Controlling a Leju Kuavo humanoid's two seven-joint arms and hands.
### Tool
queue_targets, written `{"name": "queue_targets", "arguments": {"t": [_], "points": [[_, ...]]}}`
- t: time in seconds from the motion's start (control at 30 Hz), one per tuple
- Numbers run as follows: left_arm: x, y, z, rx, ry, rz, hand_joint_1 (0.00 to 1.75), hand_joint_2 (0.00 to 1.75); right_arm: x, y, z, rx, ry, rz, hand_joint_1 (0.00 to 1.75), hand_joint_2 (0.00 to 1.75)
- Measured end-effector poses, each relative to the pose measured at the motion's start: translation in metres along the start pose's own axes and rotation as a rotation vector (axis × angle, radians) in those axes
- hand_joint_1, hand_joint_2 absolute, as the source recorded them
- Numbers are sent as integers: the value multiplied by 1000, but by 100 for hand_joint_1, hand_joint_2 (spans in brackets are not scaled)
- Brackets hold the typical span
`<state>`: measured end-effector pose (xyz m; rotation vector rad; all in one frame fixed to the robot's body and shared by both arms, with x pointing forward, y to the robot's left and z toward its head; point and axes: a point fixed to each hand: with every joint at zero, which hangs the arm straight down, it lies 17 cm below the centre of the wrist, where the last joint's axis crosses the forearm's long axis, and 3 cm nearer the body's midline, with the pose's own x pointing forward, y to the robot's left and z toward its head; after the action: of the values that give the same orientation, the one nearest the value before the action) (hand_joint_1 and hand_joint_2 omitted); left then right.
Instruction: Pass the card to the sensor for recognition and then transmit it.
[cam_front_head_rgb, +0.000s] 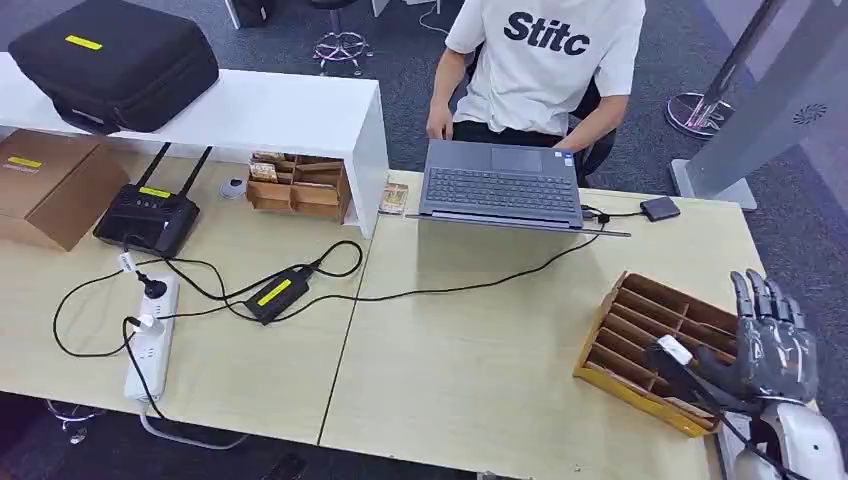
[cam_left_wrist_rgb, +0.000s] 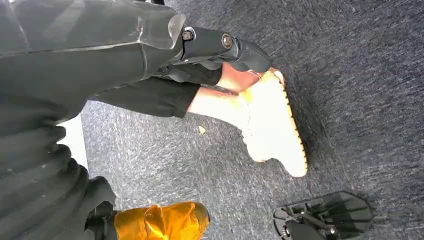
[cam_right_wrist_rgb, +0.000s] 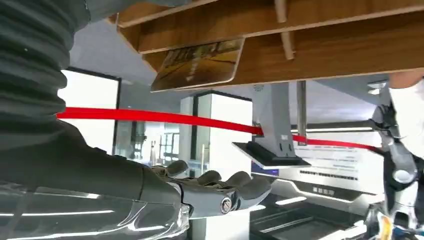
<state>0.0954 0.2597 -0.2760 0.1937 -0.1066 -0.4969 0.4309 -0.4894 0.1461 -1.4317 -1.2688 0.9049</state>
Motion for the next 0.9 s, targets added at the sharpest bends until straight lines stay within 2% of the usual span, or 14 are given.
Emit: {"name": "queue_targets", "arguments": {"t": [0.43,0.47,0.5,0.53,0.57,0.7,0.77,0.9], "points": [[0,0,0,0,-1,-2,0,175,-11,3,-1,4,29,-5,0,175],[0,0,0,0,-1,-2,0,175,-10,4,-1,5,30,-6,5,175],[0,0,0,0,-1,-2,0,175,-10,4,-2,5,29,-6,51,175],[0,0,0,0,-1,-2,0,175,-10,4,-2,6,29,-6,119,175],[0,0,0,0,-1,-2,0,175,-10,5,-1,9,28,-6,131,175],[0,0,0,0,-1,-3,0,175,-10,9,0,19,25,-12,150,175],[1,-1,0,0,-1,-3,0,175,-11,11,1,23,26,-16,154,175],[1,-1,0,0,-3,-4,0,175,-10,13,2,28,25,-17,150,175]]}}
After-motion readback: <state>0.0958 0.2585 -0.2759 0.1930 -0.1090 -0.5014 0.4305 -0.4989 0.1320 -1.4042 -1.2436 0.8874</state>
